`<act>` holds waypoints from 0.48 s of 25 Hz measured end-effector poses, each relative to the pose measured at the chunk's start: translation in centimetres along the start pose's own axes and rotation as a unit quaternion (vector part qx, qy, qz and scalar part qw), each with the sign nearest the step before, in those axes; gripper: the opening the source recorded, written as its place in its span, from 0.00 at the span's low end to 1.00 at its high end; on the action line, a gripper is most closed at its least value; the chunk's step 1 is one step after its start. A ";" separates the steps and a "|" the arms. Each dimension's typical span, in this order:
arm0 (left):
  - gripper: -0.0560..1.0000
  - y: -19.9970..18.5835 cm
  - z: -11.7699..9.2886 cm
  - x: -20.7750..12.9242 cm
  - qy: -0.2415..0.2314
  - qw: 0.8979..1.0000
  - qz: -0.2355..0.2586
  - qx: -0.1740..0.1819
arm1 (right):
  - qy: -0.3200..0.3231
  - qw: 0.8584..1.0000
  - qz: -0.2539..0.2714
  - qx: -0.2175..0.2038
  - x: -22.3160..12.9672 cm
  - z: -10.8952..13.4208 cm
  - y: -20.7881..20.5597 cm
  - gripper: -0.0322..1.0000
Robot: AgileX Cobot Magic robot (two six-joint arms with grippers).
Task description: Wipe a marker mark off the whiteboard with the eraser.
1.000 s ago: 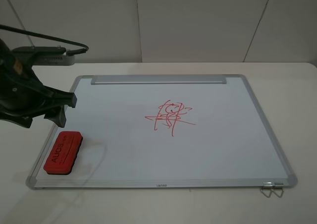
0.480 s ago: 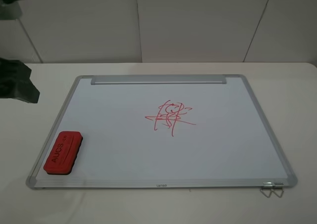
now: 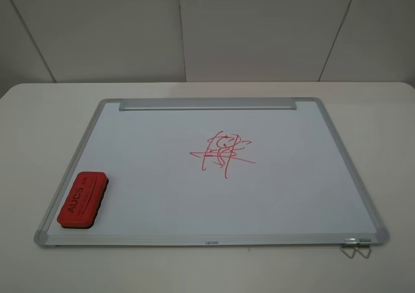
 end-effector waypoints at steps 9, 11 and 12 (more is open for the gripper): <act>0.73 -2.1 0.8 -4.0 0.000 1.000 0.008 0.025 | 0.000 1.000 0.000 0.000 0.0 0.0 0.0 0.73; 0.73 -2.3 0.9 -4.2 -0.001 1.000 0.003 0.025 | 0.000 1.000 0.000 0.000 0.0 0.0 0.0 0.73; 0.73 -2.5 0.9 -4.3 -0.001 1.000 0.000 0.026 | 0.000 1.000 0.000 0.000 0.0 0.0 0.0 0.73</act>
Point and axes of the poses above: a point on each arm's last joint axis where the gripper is mounted, y pointing out along that axis toward the gripper, z along the wrist's bending axis when the last joint is at zero, x = y × z, the point moved 3 cm from there along y, pointing out along that axis toward the gripper, and after that the axes turned 15 degrees about y, right-handed, at the moved point
